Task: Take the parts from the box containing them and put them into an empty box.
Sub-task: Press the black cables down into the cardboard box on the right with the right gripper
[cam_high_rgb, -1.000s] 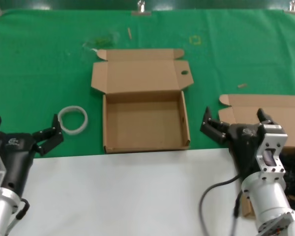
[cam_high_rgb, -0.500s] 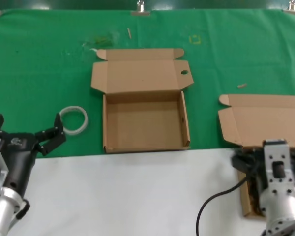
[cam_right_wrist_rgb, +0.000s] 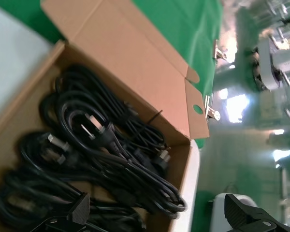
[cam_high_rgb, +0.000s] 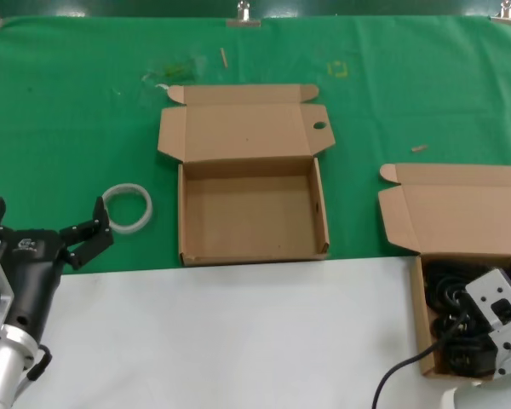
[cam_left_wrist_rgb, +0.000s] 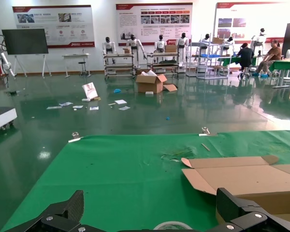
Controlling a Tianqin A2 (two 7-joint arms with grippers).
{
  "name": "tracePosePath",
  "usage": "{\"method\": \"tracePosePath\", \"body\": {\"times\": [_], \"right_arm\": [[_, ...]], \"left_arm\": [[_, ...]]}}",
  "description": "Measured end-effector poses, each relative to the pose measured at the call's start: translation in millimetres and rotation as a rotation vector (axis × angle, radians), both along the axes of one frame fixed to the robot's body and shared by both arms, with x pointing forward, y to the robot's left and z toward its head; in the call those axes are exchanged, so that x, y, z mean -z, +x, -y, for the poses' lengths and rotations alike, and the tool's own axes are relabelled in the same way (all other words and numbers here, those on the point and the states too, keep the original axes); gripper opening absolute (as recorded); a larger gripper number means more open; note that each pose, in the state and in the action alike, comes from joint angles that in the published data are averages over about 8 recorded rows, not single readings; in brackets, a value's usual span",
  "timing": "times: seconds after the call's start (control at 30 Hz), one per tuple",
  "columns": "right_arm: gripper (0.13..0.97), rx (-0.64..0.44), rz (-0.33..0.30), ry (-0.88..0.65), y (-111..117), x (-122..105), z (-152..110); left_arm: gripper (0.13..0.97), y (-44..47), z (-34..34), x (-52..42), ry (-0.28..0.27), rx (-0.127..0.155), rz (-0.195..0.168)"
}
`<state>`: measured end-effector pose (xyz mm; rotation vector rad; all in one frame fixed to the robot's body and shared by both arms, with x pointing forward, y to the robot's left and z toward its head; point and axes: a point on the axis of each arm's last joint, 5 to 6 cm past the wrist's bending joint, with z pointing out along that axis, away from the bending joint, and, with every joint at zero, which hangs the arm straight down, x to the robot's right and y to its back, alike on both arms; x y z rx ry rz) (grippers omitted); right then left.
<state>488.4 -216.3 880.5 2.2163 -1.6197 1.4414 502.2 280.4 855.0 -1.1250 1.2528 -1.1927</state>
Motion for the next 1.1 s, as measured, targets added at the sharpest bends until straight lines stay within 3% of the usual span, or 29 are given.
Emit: {"method": "tracePosePath", "body": {"times": [0.27,0.5,0.83,1.1], "right_arm": [[0.966,-0.136,-0.167,-0.150,18.3,-10.1,17.7],[0.966,-0.253,-0.252,-0.205,32.4,-5.2,31.7],[0.966,-0.301,-0.253,-0.228,49.1,6.2,55.5],[0.940,-0.312,-0.241,-0.232,56.8,9.9,59.2]], "left_arm": [[0.966,0.0,0.0,0.0,0.000,0.000,0.000],[0.966,0.0,0.0,0.0,0.000,0.000,0.000],[0.966,0.0,0.0,0.0,0.000,0.000,0.000],[0.966,0.0,0.0,0.0,0.000,0.000,0.000]]}}
